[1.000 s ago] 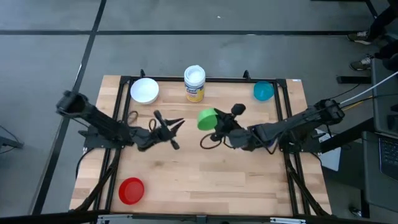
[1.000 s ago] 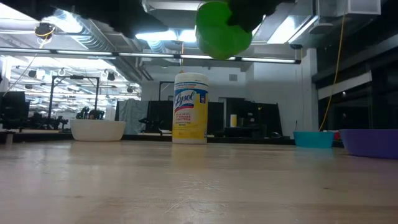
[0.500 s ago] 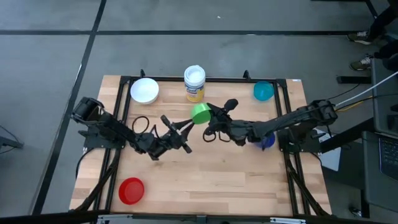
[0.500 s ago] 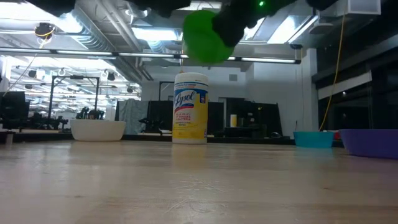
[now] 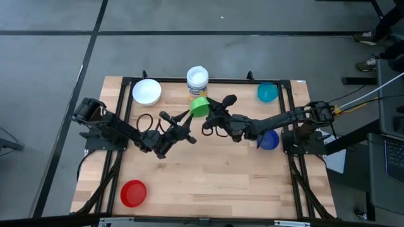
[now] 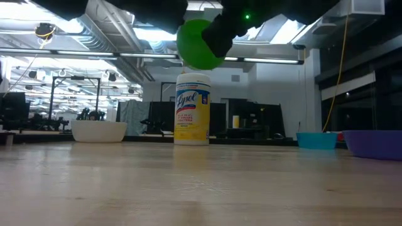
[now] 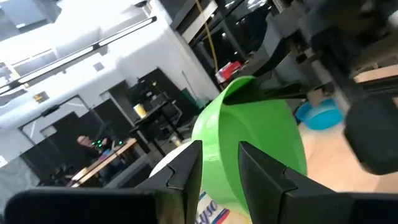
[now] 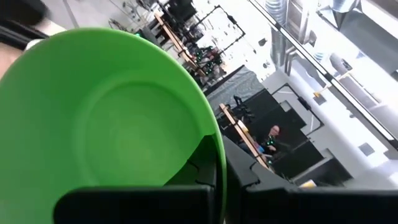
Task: Nest bowls inside each other
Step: Stack the green bowl on the white bowl
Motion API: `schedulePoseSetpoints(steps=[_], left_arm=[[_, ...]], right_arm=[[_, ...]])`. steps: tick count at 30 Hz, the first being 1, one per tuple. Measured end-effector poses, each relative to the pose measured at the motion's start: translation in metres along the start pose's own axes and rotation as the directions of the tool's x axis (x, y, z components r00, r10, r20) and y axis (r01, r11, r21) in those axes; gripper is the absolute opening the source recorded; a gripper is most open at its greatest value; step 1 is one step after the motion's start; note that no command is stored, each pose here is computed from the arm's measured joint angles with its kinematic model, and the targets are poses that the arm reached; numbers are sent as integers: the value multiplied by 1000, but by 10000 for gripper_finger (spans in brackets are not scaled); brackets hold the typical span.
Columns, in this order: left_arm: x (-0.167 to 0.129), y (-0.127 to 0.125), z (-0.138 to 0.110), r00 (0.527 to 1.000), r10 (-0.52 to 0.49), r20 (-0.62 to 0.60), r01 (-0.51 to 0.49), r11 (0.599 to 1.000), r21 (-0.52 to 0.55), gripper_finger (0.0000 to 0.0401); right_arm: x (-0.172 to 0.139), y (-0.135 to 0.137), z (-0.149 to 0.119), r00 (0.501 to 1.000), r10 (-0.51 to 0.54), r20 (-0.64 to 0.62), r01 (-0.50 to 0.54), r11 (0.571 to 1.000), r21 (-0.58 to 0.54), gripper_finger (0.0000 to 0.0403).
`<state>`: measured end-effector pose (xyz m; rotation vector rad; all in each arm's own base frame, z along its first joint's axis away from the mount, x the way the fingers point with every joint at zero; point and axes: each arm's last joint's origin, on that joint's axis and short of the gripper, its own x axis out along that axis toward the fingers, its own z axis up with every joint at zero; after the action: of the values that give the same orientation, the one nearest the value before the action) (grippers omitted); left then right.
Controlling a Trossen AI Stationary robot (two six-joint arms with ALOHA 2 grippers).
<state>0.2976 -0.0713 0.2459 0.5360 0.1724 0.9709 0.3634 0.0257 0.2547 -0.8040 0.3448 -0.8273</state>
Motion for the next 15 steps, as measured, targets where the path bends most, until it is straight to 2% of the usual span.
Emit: schedulePoseSetpoints(steps=[8,11,13,15], left_arm=[[17,5,-5,998,54,-33,-53,999,3,99],[26,10,-8,990,114,-85,-118,992,-50,93],[30,11,-9,984,140,-108,-147,988,-54,67],[31,11,-10,986,134,-102,-140,989,-50,25]], right_arm=[[2,-3,7,999,17,41,-18,1000,16,0],[1,-3,7,999,22,46,-23,999,25,0],[1,-2,7,998,25,50,-26,999,29,0],[0,-2,8,998,27,52,-29,999,34,0]])
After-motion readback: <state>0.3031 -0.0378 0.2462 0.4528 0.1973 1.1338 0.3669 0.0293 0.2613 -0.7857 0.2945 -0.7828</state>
